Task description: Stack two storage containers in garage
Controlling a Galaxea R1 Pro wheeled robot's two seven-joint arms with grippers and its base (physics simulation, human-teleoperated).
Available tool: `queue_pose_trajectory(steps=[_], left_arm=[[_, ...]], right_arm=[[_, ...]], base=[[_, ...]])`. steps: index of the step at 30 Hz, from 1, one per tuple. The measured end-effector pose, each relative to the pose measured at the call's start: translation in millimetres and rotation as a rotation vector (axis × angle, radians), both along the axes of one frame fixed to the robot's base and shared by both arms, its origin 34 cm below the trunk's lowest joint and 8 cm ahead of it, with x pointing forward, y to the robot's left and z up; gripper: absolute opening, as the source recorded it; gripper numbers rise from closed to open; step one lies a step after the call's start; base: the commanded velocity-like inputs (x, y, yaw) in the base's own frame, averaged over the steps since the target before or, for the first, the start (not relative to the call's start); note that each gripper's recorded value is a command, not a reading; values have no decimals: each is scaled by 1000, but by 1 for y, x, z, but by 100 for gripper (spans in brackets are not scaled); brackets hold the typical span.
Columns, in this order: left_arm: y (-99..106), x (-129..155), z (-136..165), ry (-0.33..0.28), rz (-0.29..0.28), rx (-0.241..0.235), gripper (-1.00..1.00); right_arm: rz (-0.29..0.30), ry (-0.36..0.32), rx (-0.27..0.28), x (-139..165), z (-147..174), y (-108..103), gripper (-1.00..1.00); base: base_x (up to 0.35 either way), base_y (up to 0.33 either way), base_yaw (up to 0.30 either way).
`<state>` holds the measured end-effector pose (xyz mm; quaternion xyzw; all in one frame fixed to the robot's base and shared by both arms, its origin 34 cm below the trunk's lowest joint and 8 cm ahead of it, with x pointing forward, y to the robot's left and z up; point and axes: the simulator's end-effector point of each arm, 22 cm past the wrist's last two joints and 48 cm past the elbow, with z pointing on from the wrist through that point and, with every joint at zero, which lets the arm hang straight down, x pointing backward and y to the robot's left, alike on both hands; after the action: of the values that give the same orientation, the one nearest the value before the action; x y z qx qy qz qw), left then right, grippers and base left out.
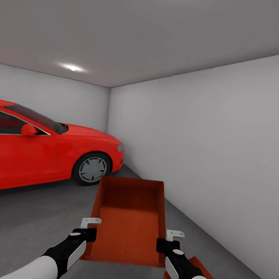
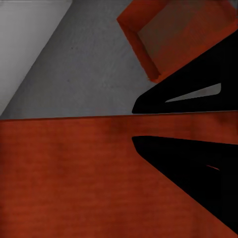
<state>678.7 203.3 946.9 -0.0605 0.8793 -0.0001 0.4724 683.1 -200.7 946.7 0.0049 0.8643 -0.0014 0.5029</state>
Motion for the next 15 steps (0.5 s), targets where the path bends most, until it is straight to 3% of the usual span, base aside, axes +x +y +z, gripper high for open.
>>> queue_pose_trajectory(steps=[4, 15], left_arm=[[0, 0, -1, 4, 0, 1, -100], [0, 0, -5, 11, 0, 0, -100]], right_arm=[[0, 4, 0, 0, -1, 0, -100], [1, 10, -1, 0, -5, -1, -100]], base=[[235, 0, -256], [15, 0, -281]])
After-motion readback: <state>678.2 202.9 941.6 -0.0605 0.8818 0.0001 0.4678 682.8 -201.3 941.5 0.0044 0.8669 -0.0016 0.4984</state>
